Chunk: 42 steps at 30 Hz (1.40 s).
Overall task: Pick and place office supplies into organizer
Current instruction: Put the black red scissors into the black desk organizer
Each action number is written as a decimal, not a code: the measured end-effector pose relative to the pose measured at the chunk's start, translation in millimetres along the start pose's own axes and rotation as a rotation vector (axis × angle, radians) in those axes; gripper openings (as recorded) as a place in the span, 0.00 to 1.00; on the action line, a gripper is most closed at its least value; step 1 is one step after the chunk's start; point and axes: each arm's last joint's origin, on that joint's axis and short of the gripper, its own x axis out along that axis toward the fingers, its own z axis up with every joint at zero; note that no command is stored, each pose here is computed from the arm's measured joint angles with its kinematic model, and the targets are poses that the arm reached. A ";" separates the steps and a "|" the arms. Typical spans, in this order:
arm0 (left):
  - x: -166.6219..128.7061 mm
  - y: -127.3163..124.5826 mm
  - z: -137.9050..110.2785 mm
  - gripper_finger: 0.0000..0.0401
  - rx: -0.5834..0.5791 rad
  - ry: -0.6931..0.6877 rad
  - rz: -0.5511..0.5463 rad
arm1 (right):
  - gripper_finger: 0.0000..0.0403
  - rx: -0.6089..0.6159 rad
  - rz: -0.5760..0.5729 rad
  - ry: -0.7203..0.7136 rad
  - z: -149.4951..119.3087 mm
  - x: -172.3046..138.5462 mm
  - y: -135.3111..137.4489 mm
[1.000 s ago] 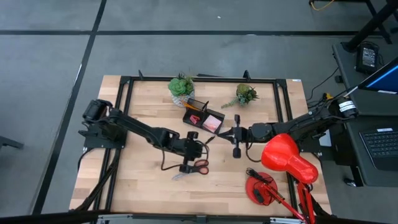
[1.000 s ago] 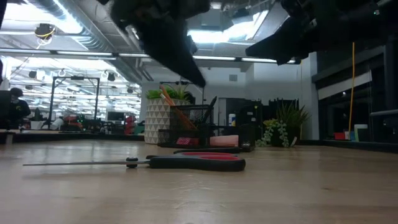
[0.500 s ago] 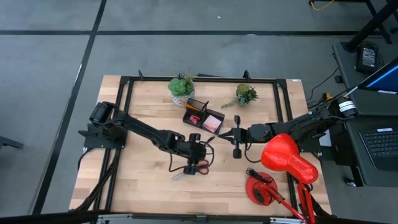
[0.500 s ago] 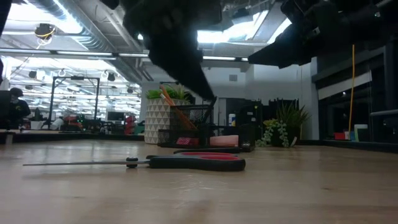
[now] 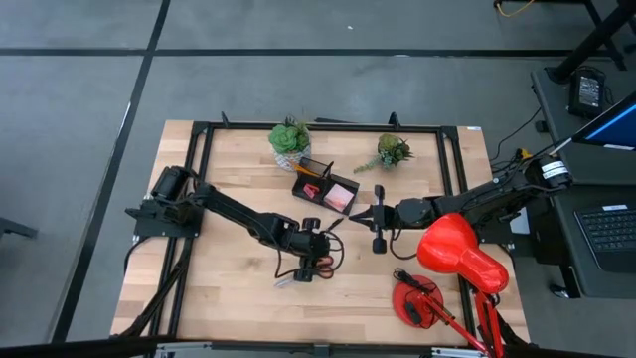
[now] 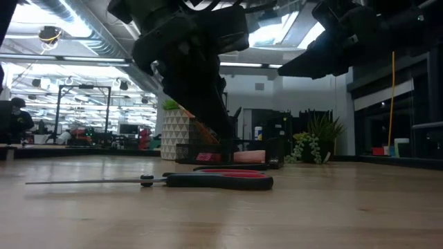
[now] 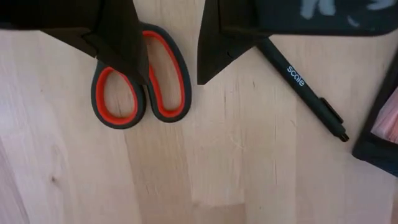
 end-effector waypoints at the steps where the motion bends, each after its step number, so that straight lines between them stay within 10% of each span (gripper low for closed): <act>1: 0.0 0.1 0.0 0.32 0.000 0.000 0.000 | 0.02 0.000 0.000 0.000 0.0 0.0 0.0; 31: 36.4 6.9 -20.4 0.32 -0.039 0.147 -0.048 | 0.02 -0.003 -0.001 0.019 -1.9 0.0 0.1; 42: 35.6 6.9 -26.1 0.10 -0.024 0.209 -0.075 | 0.02 -0.013 -0.002 0.020 -2.0 0.0 0.1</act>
